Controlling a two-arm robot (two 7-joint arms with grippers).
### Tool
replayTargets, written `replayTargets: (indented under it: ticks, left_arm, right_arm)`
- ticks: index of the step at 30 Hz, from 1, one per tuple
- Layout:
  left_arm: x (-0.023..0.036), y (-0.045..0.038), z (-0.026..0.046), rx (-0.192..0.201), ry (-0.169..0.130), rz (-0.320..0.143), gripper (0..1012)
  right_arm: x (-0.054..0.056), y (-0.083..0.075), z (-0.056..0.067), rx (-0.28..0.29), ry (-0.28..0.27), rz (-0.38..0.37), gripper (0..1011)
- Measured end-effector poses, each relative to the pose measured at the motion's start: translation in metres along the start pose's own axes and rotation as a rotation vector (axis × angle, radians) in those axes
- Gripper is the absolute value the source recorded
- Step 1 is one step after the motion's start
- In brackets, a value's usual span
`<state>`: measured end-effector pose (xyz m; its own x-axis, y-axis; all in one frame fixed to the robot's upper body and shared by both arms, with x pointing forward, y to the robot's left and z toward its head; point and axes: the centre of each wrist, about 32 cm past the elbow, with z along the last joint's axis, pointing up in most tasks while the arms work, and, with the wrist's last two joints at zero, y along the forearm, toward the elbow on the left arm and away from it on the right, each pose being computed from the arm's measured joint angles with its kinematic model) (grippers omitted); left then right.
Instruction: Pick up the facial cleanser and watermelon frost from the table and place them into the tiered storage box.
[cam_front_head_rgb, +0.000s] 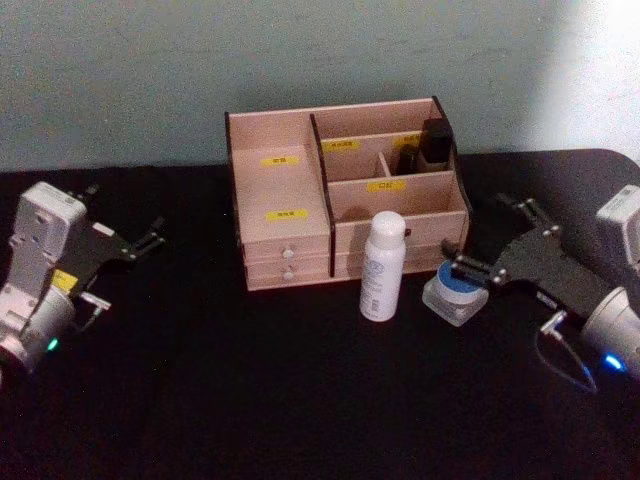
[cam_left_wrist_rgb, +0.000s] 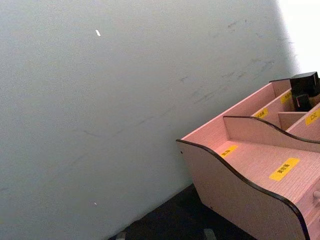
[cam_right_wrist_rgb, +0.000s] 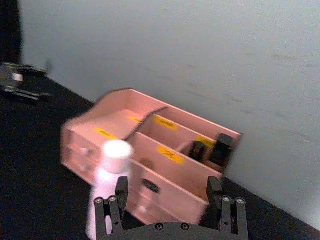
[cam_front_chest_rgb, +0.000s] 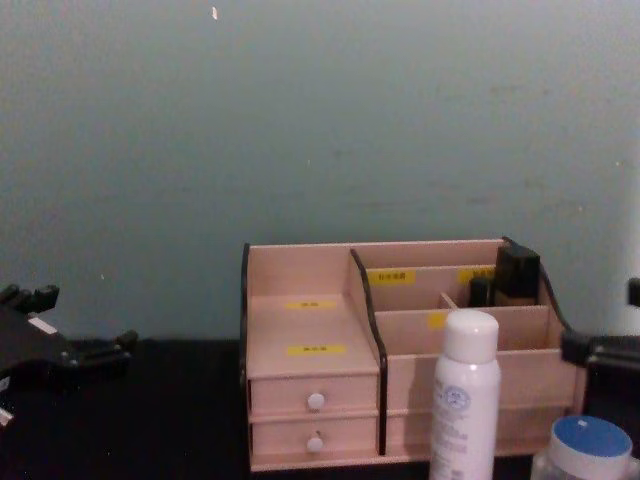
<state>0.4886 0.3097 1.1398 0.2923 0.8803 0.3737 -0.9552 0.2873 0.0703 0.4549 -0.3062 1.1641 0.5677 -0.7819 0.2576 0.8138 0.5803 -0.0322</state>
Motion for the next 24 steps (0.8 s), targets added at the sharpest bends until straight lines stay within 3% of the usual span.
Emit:
replayTargets:
  ticks: [7, 13, 24]
  left_arm:
    - [0.0000, 0.0000, 0.0000, 0.000, 0.000, 0.000, 1001]
    - [0.0000, 0.0000, 0.0000, 0.000, 0.000, 0.000, 1001]
    - [0.0000, 0.0000, 0.0000, 0.000, 0.000, 0.000, 1001]
  right_arm:
    - [-0.010, 0.005, -0.003, 0.016, 0.038, 0.104, 1002]
    - [-0.015, 0.012, -0.008, -0.002, 0.080, 0.176, 1002]
    - [-0.017, 0.025, -0.016, -0.042, 0.127, 0.212, 1002]
